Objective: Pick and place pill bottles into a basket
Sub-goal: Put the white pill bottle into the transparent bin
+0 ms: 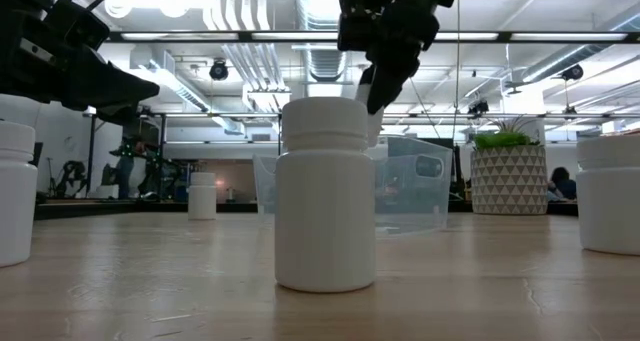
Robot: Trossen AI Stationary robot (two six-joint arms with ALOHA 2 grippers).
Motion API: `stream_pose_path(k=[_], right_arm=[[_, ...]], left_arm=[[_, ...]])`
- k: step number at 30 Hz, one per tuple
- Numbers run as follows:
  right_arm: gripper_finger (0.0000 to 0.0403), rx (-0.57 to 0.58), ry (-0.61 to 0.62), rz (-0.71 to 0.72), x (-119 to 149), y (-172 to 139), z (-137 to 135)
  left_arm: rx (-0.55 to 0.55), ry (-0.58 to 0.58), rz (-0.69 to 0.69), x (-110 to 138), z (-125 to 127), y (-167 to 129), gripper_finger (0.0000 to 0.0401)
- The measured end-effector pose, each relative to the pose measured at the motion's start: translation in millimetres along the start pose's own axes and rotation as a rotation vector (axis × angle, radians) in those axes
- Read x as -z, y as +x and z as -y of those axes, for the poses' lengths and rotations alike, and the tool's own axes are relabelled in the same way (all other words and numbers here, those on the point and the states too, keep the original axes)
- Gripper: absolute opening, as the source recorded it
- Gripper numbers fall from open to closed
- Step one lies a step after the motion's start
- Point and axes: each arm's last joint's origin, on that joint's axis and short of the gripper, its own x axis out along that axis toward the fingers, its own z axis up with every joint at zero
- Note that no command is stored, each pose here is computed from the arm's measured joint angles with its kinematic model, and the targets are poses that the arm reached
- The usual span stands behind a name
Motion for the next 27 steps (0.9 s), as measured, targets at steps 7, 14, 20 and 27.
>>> stream_pose_path(k=[7, 14, 20, 27], right_arm=[[0.0166, 0.007, 0.015, 0.006, -2, -5, 6], [0.0166, 0.014, -0.001, 0.069, -17, -25, 5], [0.0166, 0.018, 0.017, 0.068, -20, -38, 10], [0.0167, 0.031, 0.056, 0.086, -24, -53, 19]], left_arm=[[0.000, 0.000, 0.000, 0, 0, 0, 0.0000], [0.000, 0.000, 0.000, 0, 0, 0, 0.0000], [0.000, 0.001, 0.000, 0, 0, 0, 0.0000], [0.000, 0.001, 0.000, 0, 0, 0, 0.0000]])
